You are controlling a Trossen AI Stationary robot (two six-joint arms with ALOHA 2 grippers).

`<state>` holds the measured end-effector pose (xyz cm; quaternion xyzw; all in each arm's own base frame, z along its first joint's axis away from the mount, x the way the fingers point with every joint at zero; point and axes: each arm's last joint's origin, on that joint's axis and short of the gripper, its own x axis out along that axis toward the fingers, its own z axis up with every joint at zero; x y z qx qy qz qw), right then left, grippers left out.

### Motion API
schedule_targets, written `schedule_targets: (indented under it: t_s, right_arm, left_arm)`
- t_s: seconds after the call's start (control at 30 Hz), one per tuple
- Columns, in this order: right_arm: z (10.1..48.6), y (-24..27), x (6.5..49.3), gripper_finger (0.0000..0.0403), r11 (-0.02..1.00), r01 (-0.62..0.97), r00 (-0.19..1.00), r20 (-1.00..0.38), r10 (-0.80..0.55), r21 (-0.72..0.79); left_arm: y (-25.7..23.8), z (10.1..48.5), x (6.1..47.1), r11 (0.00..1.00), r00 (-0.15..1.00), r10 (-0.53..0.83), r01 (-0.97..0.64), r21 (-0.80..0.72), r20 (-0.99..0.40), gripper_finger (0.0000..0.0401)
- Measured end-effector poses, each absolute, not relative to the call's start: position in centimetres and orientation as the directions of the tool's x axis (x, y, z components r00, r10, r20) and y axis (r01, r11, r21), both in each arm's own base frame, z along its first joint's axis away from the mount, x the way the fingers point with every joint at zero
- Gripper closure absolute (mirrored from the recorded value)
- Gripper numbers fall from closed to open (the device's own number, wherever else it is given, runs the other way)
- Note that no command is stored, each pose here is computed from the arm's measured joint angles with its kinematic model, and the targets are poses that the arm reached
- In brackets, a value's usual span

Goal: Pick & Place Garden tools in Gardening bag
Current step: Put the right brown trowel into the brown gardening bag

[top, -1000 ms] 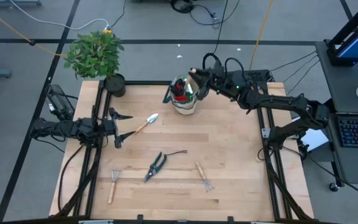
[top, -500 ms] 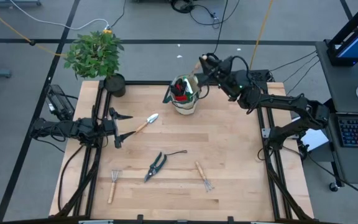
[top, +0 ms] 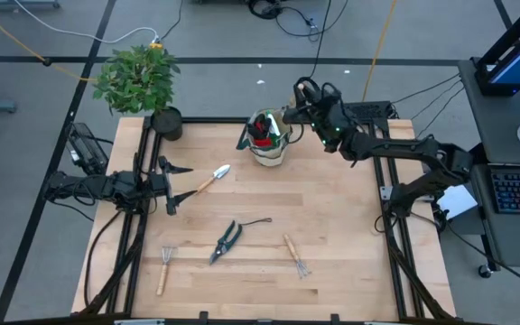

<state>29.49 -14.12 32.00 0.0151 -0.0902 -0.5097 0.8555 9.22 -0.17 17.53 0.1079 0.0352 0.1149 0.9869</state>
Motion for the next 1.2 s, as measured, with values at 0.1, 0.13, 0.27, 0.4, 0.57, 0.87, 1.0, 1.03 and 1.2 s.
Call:
schedule_targets:
  t_s: [0.1,0.13,0.27,0.4,0.57,0.87,1.0,1.03,1.2]
  right_arm:
    - [31.5,-14.4,29.8,0.0340,0.445,0.884,0.427,0.138,-0.894,0.143]
    - [31.4,-14.4,29.9,0.0340,0.438,0.886,0.418,0.146,-0.896,0.153]
    - [31.3,-14.5,30.0,0.0340,0.437,0.883,0.416,0.149,-0.897,0.170]
    - [30.8,-14.5,30.3,0.0340,0.419,0.892,0.401,0.132,-0.906,0.169]
    - [30.3,-14.7,30.6,0.0340,0.417,0.885,0.400,0.122,-0.908,0.206]
    - [28.1,-15.5,31.9,0.0340,0.412,0.874,0.395,0.114,-0.911,0.258]
    - [27.0,-16.1,32.5,0.0340,0.404,0.874,0.382,0.132,-0.915,0.270]
    - [26.8,-16.2,32.6,0.0340,0.404,0.873,0.381,0.135,-0.915,0.274]
    - [25.7,-16.6,33.0,0.0339,0.394,0.881,0.378,0.111,-0.919,0.262]
  left_arm:
    - [-0.2,17.5,9.2,0.950,0.971,0.234,-0.219,0.221,-0.045,0.0068]
    - [-0.2,17.5,9.2,0.950,0.971,0.234,-0.219,0.221,-0.045,0.0068]
    - [-0.2,17.5,9.2,0.950,0.971,0.234,-0.219,0.221,-0.045,0.0068]
    - [-0.2,17.5,9.2,0.950,0.971,0.234,-0.219,0.221,-0.045,0.0068]
    - [-0.2,17.5,9.2,0.950,0.971,0.234,-0.219,0.221,-0.045,0.0068]
    - [-0.2,17.5,9.2,0.950,0.971,0.235,-0.220,0.221,-0.045,0.0068]
    - [-0.2,17.5,9.2,0.951,0.971,0.235,-0.220,0.217,-0.045,0.0068]
    - [-0.2,17.5,9.2,0.951,0.971,0.235,-0.220,0.217,-0.045,0.0068]
    - [-0.2,17.5,9.2,0.951,0.971,0.234,-0.219,0.219,-0.045,0.0068]
